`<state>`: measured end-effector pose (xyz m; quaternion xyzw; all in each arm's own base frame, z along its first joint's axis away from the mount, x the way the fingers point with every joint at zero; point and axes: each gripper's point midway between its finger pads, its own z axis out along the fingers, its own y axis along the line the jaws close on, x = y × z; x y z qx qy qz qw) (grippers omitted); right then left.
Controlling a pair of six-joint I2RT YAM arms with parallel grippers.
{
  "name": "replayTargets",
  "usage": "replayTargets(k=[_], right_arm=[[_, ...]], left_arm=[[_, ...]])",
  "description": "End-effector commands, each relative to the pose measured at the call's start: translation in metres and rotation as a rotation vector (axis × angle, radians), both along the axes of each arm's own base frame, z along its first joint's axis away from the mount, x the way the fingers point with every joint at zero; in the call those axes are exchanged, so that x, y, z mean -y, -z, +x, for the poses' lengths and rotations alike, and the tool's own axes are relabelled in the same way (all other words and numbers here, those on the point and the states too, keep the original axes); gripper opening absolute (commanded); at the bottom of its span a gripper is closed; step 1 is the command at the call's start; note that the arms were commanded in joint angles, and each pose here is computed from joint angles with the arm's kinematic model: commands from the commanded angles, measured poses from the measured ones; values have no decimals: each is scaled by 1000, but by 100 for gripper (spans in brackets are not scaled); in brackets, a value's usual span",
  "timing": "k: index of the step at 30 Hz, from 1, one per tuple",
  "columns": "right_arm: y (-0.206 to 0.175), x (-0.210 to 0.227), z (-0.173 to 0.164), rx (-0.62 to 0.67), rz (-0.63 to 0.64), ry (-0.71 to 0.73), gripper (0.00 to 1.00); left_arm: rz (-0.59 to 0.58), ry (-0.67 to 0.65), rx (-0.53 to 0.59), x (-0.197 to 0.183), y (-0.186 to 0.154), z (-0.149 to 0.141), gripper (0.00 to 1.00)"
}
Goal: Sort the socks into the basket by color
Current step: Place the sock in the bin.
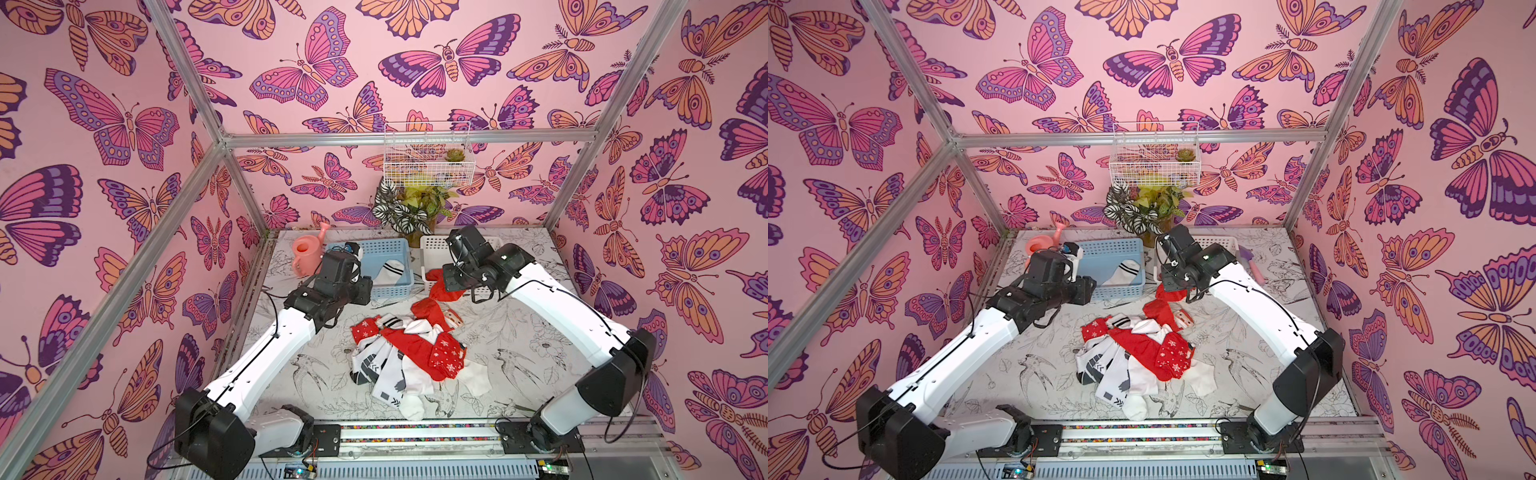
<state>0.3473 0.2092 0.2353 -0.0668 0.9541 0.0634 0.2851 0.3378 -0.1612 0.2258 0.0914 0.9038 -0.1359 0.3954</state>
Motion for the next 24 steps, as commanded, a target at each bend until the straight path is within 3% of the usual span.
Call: replayTargets(k=[1, 12, 24], right_arm=[[-5, 8, 24, 36, -2, 7, 0], [4, 41, 86, 76, -36, 76, 0], [17, 60, 128, 83, -40, 133, 0]], left_arm=[[16, 11, 1, 0, 4, -3, 53], [19, 20, -2, 2, 6, -3, 53], [21, 22, 21, 1, -1, -5, 53]])
